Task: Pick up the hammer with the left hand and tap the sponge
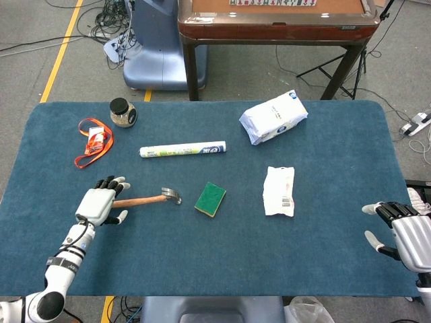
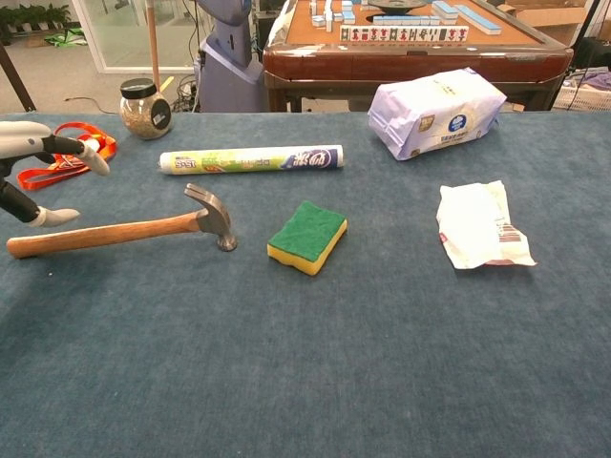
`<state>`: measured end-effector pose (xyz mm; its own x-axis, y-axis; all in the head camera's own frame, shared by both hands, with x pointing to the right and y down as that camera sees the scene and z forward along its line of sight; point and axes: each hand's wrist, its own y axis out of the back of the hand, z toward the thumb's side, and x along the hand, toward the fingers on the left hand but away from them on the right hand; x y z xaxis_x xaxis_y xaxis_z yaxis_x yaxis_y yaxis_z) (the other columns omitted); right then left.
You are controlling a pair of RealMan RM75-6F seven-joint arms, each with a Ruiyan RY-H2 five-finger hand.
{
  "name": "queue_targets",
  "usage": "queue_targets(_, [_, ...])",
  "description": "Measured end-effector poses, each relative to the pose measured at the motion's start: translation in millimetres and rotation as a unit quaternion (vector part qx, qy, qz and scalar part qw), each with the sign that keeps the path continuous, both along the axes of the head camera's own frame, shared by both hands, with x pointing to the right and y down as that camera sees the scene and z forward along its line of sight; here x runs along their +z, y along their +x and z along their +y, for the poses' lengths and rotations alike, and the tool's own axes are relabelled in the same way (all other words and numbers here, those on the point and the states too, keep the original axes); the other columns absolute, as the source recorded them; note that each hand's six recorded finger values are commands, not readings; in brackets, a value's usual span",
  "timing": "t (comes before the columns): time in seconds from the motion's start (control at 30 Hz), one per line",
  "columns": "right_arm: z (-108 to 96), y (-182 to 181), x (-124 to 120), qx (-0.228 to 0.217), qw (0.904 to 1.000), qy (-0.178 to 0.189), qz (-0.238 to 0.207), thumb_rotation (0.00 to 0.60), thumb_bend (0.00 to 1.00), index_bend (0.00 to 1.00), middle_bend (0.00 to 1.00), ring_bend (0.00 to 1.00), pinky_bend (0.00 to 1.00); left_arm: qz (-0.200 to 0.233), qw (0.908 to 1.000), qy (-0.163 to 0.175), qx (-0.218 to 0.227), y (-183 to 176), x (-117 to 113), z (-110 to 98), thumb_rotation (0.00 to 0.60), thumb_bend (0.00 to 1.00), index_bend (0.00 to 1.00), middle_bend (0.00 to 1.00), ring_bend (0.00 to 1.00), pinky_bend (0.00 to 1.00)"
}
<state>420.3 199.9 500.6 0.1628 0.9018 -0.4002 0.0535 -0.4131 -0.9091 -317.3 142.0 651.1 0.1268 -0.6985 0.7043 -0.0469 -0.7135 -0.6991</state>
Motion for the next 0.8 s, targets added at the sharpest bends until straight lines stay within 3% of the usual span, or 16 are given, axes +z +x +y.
queue_targets(0.43, [4.9, 7.7, 1.3, 0.01, 0.9999, -0.005, 0.004, 0.6, 0.28, 0.38, 0.41, 0.33, 0.41, -0.04, 0.9979, -0.051, -0.004, 15.7, 38.6, -15.8, 0.6, 0.31, 0.19, 0.17, 0.01, 0.03])
queue_targets(0.8, [7.5, 11.6, 3.9, 0.015, 0.9998, -0.011, 0.007, 0.6, 0.28, 0.38, 0.41, 0.33, 0.41, -0.053, 0.9955, -0.078, 0.013, 30.9, 55.6, -13.1, 0.6, 0.31, 0.22, 0.21, 0.02, 0.03])
